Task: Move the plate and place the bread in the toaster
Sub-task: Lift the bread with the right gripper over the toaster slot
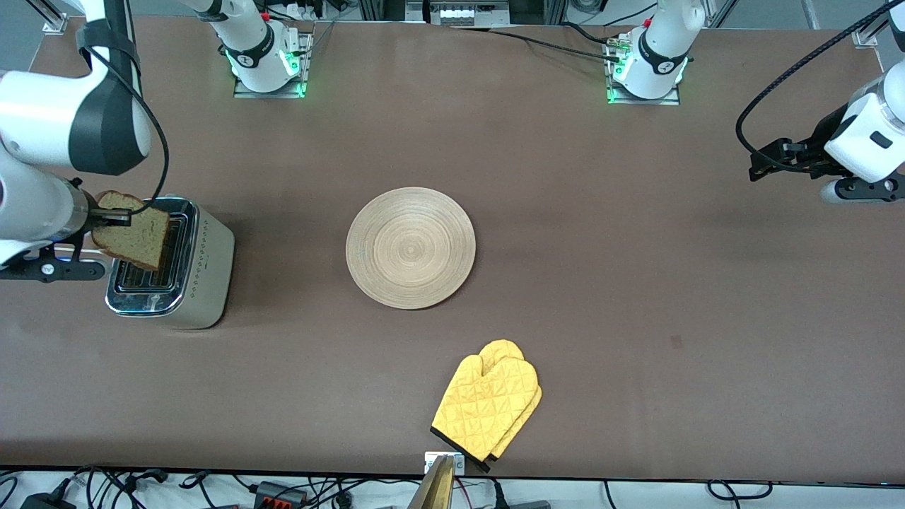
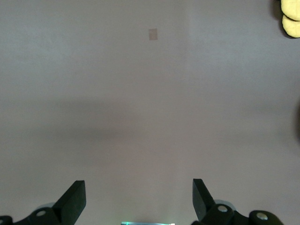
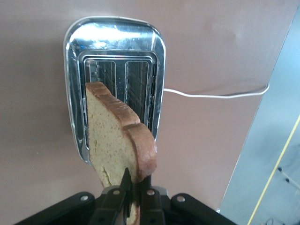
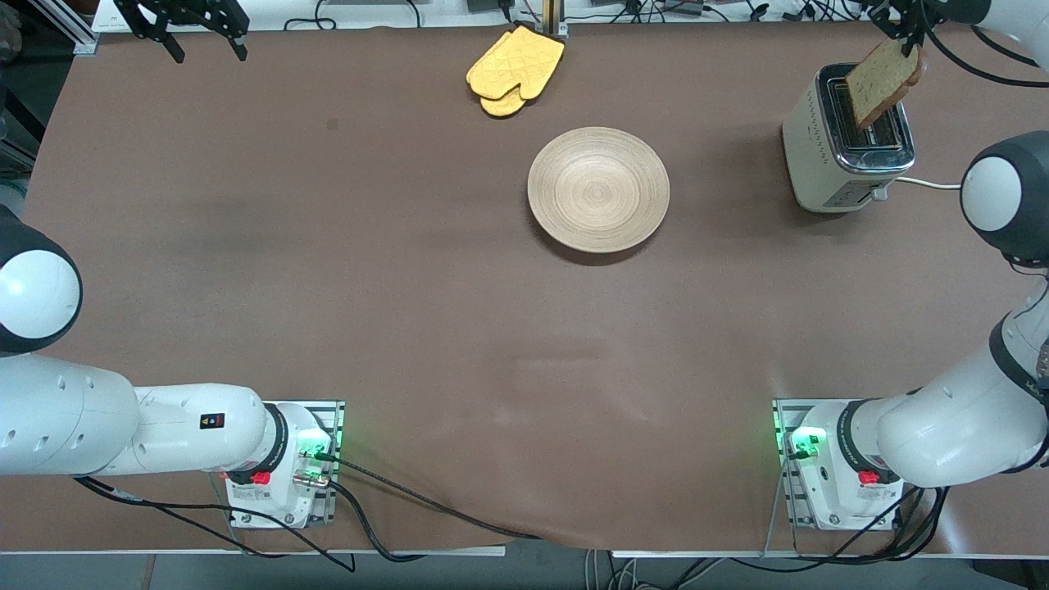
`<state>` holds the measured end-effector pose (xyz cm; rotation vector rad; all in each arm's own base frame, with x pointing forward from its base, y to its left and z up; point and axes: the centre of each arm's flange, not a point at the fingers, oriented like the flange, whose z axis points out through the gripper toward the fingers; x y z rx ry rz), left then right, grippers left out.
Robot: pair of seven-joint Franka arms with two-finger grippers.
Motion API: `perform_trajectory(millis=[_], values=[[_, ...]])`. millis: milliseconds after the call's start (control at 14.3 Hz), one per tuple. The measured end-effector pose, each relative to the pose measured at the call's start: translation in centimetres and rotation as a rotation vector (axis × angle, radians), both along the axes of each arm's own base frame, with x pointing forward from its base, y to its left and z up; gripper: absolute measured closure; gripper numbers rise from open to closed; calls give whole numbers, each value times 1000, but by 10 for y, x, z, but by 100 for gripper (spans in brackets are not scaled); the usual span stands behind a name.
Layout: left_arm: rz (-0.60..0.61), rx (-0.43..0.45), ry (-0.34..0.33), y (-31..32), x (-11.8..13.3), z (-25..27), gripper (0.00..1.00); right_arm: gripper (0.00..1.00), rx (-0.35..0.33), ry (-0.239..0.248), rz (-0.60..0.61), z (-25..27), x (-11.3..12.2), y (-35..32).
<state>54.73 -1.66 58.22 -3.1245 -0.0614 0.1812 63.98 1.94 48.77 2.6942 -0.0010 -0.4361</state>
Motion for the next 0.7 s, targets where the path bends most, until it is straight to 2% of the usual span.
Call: perform_trajectory(millis=[280,701], values=[[19,2,-33,-4,1,13,0,90,-37,44,-22,-40,9,-7],[24,-3,-46,-4,-1,21,0,90,-48,37,-17,-45,12,-11]])
